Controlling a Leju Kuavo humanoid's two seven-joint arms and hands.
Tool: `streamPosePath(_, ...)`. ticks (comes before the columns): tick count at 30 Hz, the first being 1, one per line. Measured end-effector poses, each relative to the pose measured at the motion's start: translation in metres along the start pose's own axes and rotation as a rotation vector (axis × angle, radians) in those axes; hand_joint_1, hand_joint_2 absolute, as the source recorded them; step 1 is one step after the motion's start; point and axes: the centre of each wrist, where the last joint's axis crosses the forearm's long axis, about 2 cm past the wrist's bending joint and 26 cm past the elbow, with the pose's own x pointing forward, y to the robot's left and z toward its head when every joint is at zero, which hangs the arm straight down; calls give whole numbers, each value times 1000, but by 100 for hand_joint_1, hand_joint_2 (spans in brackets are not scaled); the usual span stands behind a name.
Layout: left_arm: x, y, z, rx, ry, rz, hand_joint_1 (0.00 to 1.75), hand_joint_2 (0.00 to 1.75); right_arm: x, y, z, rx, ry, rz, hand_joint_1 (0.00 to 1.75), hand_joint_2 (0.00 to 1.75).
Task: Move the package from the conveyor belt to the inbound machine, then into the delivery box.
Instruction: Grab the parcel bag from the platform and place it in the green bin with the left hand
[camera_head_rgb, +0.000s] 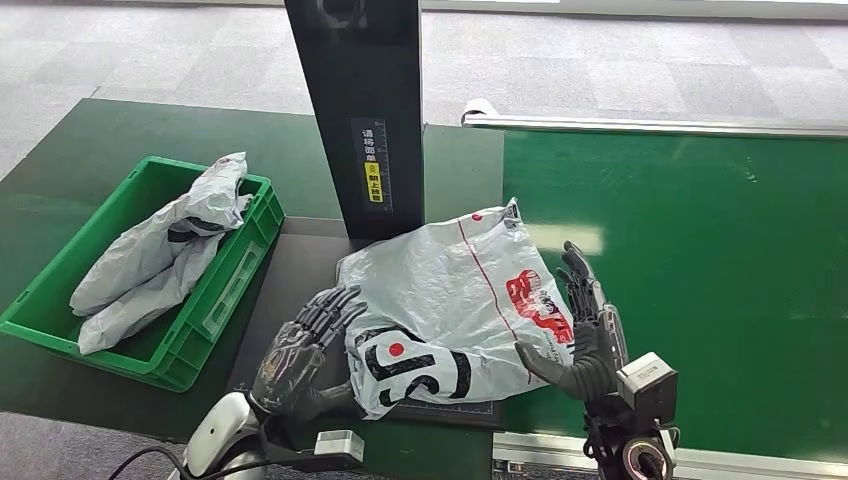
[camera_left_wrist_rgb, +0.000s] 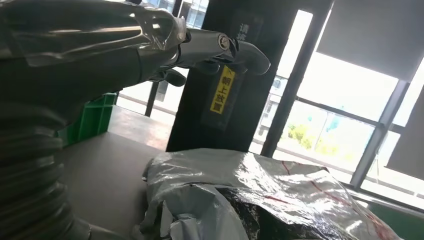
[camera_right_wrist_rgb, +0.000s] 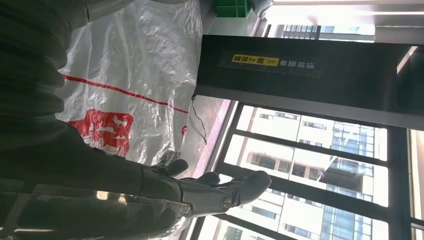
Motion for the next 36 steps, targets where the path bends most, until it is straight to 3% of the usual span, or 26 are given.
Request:
streamPosePath(7,6,-29,2,-130,-46,87,0,175,2,-5,5,-22,-6,0,0,175)
streamPosePath(16,10,-44,10,-216,-56,121,0,175,3,-9,5,-39,-26,2,0,175)
streamPosePath(20,16,-59,20,-279,-59,161,175,175,5,-14,7,-61,-36,11,0,175)
streamPosePath(29,8,-55,19,-168,6,170,175,175,5,-17,17,-91,-25,16,0,175)
streamPosePath(36,-13,-14,7,126,64,105,175,175,5,-20,21,-115,-19,22,0,175)
